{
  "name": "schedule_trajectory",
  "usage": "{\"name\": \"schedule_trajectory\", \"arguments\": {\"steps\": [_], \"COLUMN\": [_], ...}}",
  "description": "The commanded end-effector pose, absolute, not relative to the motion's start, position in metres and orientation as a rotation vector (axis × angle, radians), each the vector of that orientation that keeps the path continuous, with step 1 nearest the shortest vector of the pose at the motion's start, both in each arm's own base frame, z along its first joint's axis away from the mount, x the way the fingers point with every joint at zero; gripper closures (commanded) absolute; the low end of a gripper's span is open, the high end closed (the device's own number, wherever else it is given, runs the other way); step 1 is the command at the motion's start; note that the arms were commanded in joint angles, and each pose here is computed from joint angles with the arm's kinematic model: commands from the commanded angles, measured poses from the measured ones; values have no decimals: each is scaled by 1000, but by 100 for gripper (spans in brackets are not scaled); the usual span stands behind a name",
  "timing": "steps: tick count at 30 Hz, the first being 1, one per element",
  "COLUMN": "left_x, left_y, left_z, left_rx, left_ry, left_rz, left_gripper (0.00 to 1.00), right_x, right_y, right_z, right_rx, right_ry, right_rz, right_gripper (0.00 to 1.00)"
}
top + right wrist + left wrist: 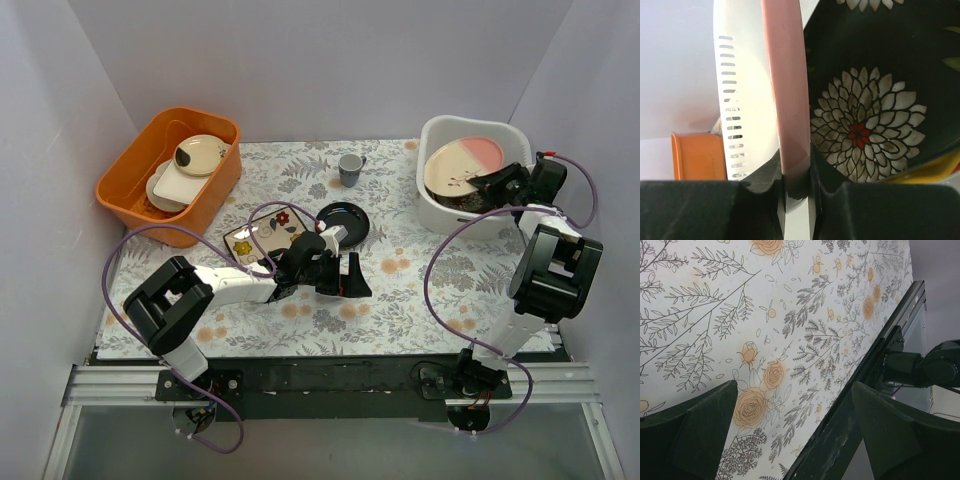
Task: Place the plates into the plastic bin on the countertop
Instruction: Place the plate in the plastic bin.
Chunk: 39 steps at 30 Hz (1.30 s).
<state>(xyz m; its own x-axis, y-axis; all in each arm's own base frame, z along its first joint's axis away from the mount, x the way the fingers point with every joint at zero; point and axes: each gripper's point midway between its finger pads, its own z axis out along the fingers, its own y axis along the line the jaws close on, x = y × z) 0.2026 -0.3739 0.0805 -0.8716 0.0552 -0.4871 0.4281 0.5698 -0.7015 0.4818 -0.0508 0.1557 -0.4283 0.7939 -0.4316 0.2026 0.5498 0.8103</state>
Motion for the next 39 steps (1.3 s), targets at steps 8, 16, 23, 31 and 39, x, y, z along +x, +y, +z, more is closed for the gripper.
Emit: {"name": "schedule_trajectory", "arguments": {"steps": [8,16,23,31,39], "left_x": [201,200,197,194,192], "left_y": [-383,-378,-369,-360,-361], "left_z": [97,99,106,115,122], "left_rx": [454,441,412,368,365], "left_ry": [2335,2332,2319,2307,2291], "left_rz": [-1285,-1269,-1259,-1252,-1275], "left_gripper": [2,2,2,2,2], "right_x": [505,510,498,486,476], "right_y": [-59,-60,-55,-63,-69], "right_z": [190,165,147,130,133], "right_rx": [653,679,691,725,726], "right_ry": [1868,1942,1973,2029,2033], "right_rz": [825,825,817,713,634], "right_gripper": [71,48,24,11,5]}}
